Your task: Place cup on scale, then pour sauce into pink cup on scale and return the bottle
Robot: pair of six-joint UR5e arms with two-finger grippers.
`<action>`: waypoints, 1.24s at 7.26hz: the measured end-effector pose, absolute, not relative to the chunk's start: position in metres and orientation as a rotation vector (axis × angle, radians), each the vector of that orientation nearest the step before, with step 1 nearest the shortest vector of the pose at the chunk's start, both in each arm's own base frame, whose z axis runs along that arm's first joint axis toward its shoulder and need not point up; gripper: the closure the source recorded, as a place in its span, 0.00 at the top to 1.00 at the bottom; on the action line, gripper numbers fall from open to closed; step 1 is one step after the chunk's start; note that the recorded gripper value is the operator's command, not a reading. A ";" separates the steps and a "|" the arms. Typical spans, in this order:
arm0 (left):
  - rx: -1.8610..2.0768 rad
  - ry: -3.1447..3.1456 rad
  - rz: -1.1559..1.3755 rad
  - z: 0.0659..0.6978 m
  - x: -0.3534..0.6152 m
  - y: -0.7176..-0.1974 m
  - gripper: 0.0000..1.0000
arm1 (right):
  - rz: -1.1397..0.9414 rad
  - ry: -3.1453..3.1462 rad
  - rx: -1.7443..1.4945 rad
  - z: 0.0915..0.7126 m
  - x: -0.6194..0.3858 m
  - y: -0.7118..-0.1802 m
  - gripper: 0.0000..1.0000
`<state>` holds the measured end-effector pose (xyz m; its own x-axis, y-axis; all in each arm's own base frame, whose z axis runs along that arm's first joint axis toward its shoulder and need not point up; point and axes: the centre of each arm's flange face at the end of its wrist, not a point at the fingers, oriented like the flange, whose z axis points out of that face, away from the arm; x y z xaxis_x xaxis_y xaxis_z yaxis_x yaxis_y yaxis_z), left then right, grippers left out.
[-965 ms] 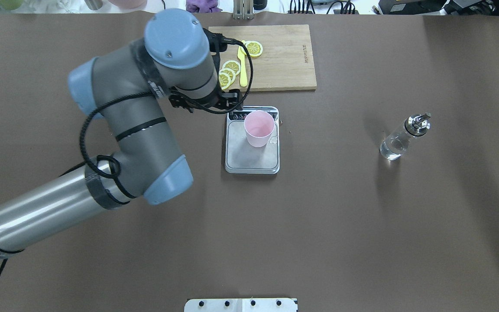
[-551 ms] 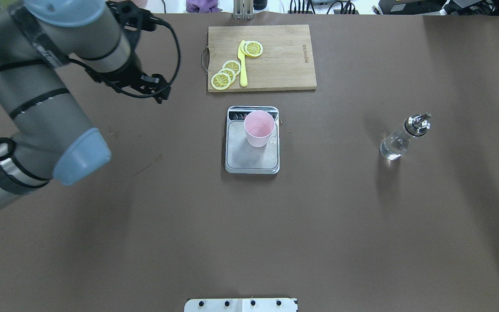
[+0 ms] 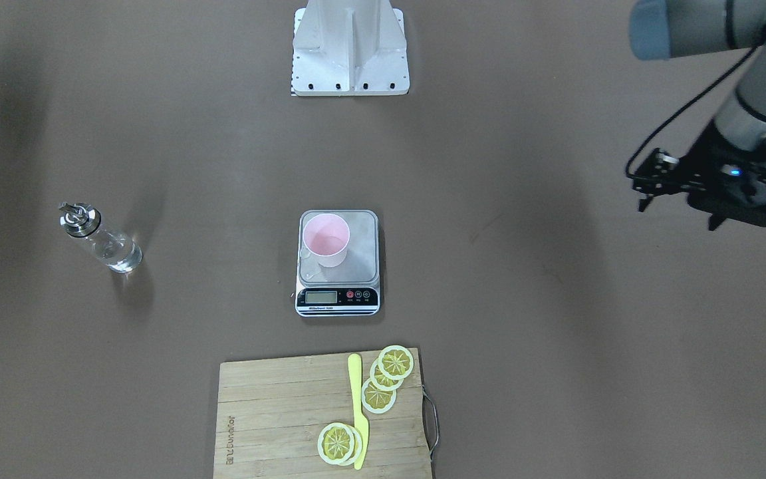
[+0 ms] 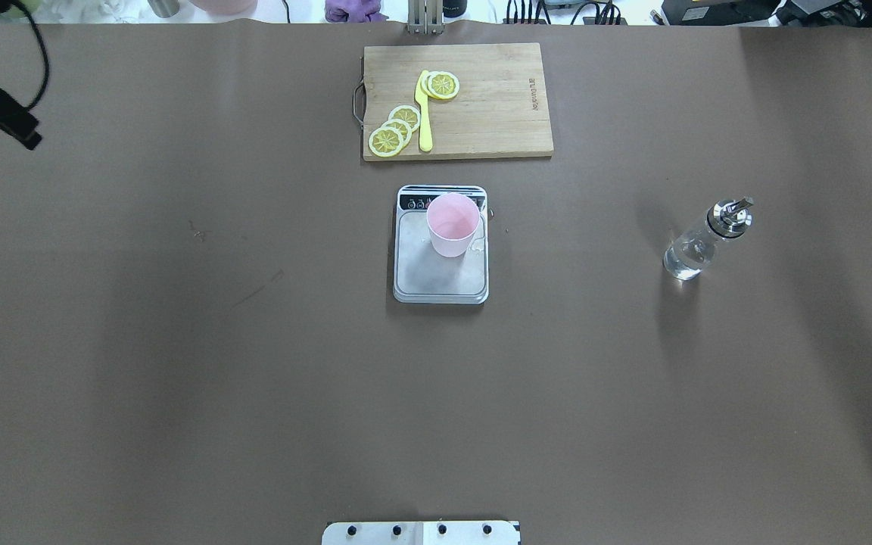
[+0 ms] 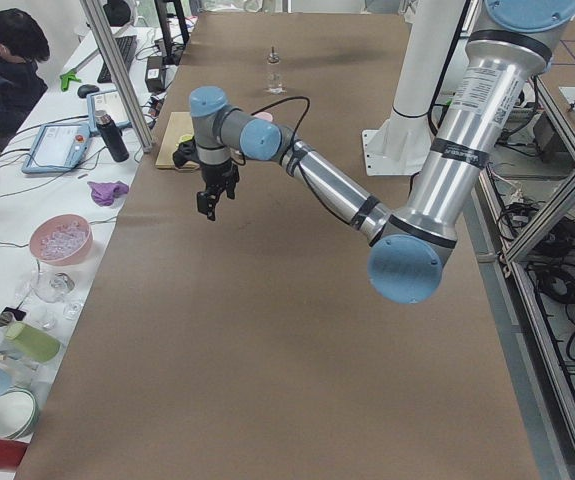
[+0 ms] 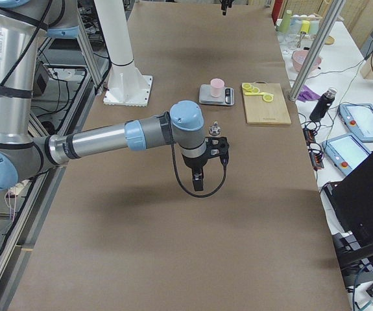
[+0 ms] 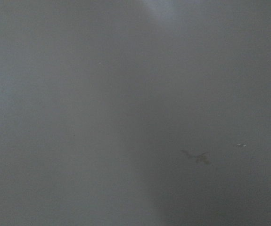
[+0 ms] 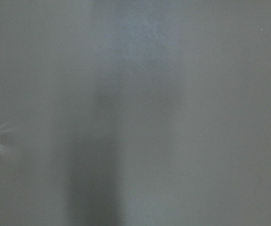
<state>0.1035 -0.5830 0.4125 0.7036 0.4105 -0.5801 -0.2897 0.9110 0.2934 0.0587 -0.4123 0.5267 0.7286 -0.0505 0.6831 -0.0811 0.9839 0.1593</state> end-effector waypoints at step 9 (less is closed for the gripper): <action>0.148 0.722 0.354 0.597 -0.089 -0.523 0.98 | -0.366 -0.860 0.527 0.499 -0.040 -0.447 1.00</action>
